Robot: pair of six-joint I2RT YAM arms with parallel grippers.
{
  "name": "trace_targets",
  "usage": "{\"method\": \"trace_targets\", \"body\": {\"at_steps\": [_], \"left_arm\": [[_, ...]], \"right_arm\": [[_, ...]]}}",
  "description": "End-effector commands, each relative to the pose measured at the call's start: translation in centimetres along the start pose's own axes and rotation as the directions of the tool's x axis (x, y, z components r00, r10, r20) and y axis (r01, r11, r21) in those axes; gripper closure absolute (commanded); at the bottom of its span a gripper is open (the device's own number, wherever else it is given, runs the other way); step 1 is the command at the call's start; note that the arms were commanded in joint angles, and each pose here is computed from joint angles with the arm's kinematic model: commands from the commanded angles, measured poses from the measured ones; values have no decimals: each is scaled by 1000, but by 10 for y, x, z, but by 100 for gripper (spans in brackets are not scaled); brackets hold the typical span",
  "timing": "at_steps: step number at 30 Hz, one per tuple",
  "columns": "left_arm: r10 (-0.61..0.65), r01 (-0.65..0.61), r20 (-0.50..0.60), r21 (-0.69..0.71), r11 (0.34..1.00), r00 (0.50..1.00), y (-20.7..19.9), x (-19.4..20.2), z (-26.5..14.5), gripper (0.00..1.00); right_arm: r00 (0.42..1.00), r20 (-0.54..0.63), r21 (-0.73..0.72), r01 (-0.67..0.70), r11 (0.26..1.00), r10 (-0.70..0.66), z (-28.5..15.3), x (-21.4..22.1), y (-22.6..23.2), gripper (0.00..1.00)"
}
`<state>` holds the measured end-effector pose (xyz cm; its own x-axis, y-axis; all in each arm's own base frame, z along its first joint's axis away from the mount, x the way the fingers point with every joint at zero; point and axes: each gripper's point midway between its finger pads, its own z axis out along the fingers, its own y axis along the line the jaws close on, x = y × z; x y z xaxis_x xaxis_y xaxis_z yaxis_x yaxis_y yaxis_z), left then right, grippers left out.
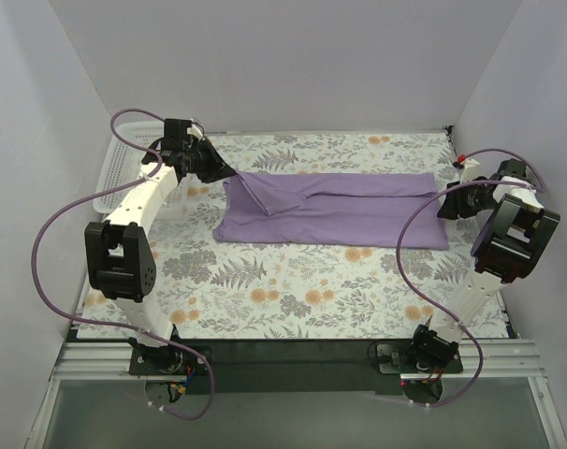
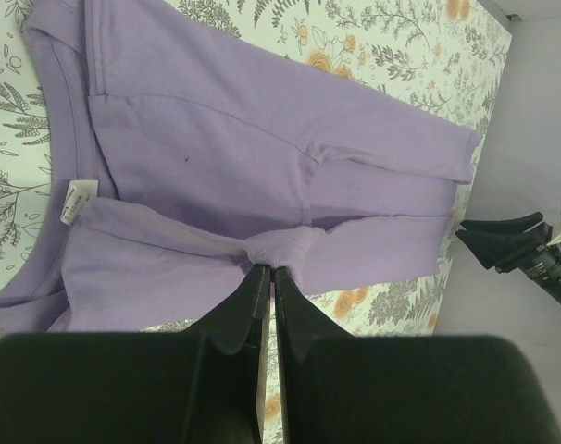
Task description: Fold and stack the t-shirts
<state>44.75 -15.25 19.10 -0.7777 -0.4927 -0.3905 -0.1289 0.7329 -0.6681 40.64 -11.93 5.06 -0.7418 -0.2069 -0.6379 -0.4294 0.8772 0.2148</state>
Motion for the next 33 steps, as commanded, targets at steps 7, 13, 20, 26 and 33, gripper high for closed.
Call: {"method": "trace_targets", "body": {"at_steps": [7, 13, 20, 26, 33], "left_arm": [[21, -22, 11, 28, 999, 1000, -9, -9, -4, 100], [23, -23, 8, 24, 999, 1000, -9, -13, 1, 100], [30, -30, 9, 17, 999, 1000, -10, -22, 9, 100], [33, -33, -13, 9, 999, 999, -8, -28, 23, 100], [36, -36, -54, 7, 999, 998, -6, -29, 43, 100]], "right_arm": [[997, 65, 56, 48, 997, -52, -19, -27, 2, 49], [993, 95, 39, 66, 997, -70, -25, -34, 16, 46], [989, 124, -6, 84, 996, -83, -27, -34, 40, 45], [987, 132, -17, 95, 995, -92, -27, -34, 50, 44], [984, 142, -19, 107, 994, -104, -29, -36, 54, 44]]}}
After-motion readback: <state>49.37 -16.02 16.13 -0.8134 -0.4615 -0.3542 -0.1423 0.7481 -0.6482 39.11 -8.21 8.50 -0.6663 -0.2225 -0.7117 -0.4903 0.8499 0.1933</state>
